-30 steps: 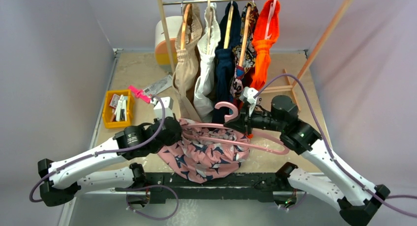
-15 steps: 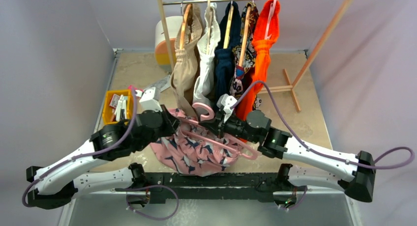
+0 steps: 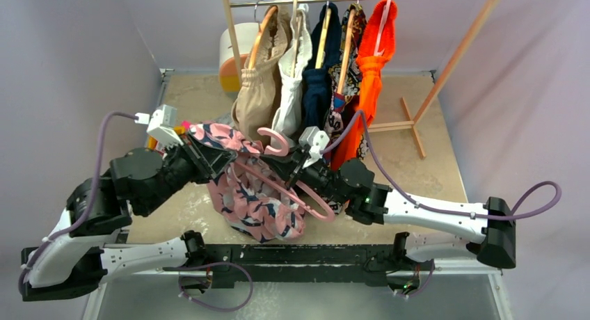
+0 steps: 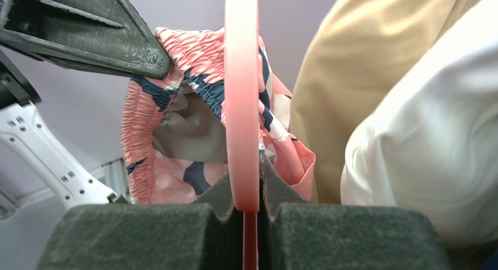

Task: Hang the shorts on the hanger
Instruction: Hang the shorts on the hanger.

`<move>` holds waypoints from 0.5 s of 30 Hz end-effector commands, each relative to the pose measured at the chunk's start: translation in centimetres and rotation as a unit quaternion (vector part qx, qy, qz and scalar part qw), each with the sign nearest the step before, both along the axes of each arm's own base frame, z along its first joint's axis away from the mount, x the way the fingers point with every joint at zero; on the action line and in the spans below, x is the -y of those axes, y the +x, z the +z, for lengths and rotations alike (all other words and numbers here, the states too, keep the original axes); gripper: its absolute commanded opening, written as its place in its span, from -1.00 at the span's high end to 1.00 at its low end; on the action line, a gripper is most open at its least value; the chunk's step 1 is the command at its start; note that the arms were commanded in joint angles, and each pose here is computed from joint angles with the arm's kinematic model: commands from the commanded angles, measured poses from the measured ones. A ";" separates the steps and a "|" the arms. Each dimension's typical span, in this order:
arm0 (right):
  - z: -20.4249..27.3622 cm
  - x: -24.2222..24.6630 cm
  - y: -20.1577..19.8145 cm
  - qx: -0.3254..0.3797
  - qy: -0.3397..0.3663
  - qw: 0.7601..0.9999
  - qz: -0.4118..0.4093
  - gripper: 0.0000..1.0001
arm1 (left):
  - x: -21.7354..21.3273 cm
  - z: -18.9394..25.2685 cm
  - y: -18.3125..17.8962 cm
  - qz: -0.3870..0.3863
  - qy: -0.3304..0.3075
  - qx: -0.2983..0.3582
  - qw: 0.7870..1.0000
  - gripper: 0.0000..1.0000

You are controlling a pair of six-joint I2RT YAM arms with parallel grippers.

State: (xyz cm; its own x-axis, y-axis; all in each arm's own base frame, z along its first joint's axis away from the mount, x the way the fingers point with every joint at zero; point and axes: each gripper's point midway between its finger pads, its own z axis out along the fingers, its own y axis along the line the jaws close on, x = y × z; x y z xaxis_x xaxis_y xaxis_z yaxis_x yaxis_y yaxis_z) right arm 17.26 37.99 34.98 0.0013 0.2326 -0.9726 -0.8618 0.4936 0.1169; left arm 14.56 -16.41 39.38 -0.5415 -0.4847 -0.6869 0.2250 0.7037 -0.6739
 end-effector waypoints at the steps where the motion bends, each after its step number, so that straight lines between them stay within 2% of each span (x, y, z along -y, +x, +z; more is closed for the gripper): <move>1: 8.3 0.8 -1.1 0.065 0.079 0.995 0.001 1.00 | -0.6 3.6 -0.3 -0.012 -0.013 0.033 0.999 1.00; 6: 13.3 2.2 -0.9 0.102 0.113 0.988 -0.026 1.00 | -0.4 6.3 0.2 -0.009 -0.010 0.052 0.999 1.00; 10: 17.4 3.3 -0.9 0.140 0.142 0.979 -0.048 1.00 | 0.2 10.3 0.7 -0.005 -0.038 0.082 0.996 1.00; 15: 18.0 -0.1 -0.6 0.151 0.103 0.983 -0.024 1.00 | 2.0 14.3 1.0 -0.023 -0.074 0.113 0.991 1.00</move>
State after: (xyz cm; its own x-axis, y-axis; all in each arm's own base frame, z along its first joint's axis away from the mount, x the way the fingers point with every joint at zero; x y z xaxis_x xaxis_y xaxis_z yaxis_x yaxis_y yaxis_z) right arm 16.73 37.55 49.13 0.2319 0.3766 -0.8969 -0.8540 0.5203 -0.0024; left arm 15.61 -17.65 49.82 -0.4473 -0.5285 -0.7215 0.3327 0.6505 -0.6827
